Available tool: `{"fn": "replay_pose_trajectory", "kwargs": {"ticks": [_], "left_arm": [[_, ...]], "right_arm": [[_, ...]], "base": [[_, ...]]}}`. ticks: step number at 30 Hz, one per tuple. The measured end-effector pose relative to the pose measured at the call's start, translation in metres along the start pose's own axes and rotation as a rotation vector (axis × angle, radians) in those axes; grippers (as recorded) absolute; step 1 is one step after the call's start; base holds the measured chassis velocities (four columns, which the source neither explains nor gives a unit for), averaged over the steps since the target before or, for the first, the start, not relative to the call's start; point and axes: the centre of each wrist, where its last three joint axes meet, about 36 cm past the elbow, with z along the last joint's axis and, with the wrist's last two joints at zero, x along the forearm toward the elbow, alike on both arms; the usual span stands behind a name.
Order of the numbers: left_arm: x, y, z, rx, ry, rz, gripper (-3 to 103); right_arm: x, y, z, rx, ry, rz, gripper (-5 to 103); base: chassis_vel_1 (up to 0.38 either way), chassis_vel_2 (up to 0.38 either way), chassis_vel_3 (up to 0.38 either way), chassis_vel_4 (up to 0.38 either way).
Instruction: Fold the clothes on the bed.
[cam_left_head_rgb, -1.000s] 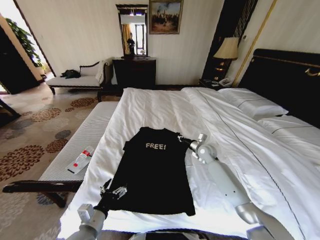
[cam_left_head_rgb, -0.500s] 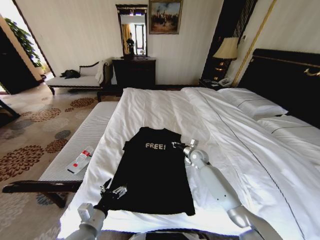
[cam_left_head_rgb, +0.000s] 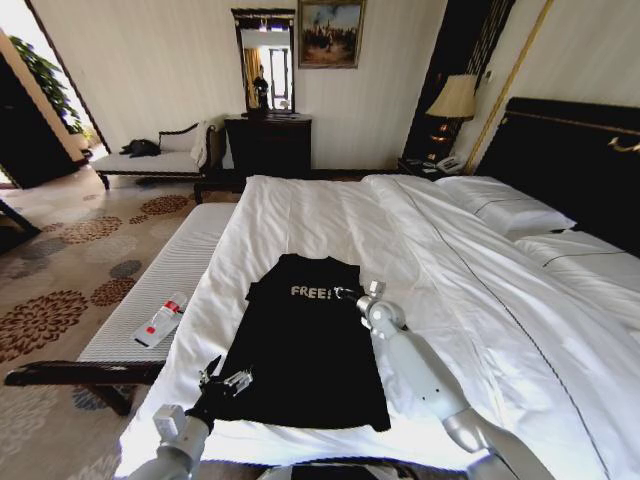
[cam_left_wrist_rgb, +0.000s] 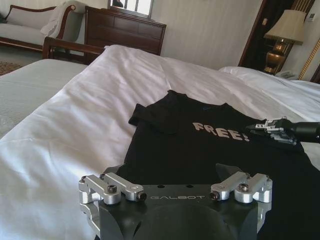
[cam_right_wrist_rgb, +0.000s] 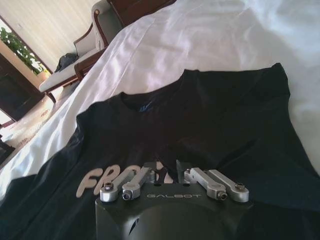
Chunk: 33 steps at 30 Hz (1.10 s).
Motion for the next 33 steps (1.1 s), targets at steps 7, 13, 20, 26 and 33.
{"fn": "replay_pose_trajectory", "kwargs": {"ticks": [7, 13, 20, 26, 33], "left_arm": [[-0.001, -0.001, 0.001, 0.002, -0.001, 0.003, 100], [-0.002, -0.002, 0.003, 0.005, 0.001, 0.004, 100], [-0.005, -0.006, 0.007, 0.009, 0.008, 0.017, 100], [-0.006, -0.008, 0.007, 0.01, 0.006, 0.022, 100], [-0.002, -0.007, 0.003, 0.004, 0.005, 0.017, 100]], "right_arm": [[0.012, 0.001, 0.01, 0.064, -0.021, 0.002, 46], [0.053, -0.011, -0.005, 0.092, -0.119, 0.011, 68], [0.084, -0.037, -0.026, 0.055, -0.229, 0.071, 94], [0.062, -0.087, -0.034, 0.094, -0.24, 0.201, 100], [0.042, -0.111, -0.01, 0.18, -0.21, 0.266, 100]], "base": [[0.0, 0.0, 0.0, 0.0], [0.0, 0.0, 0.0, 0.0], [0.0, 0.0, 0.0, 0.0], [0.0, 0.0, 0.0, 0.0], [0.0, 0.0, 0.0, 0.0]]}}
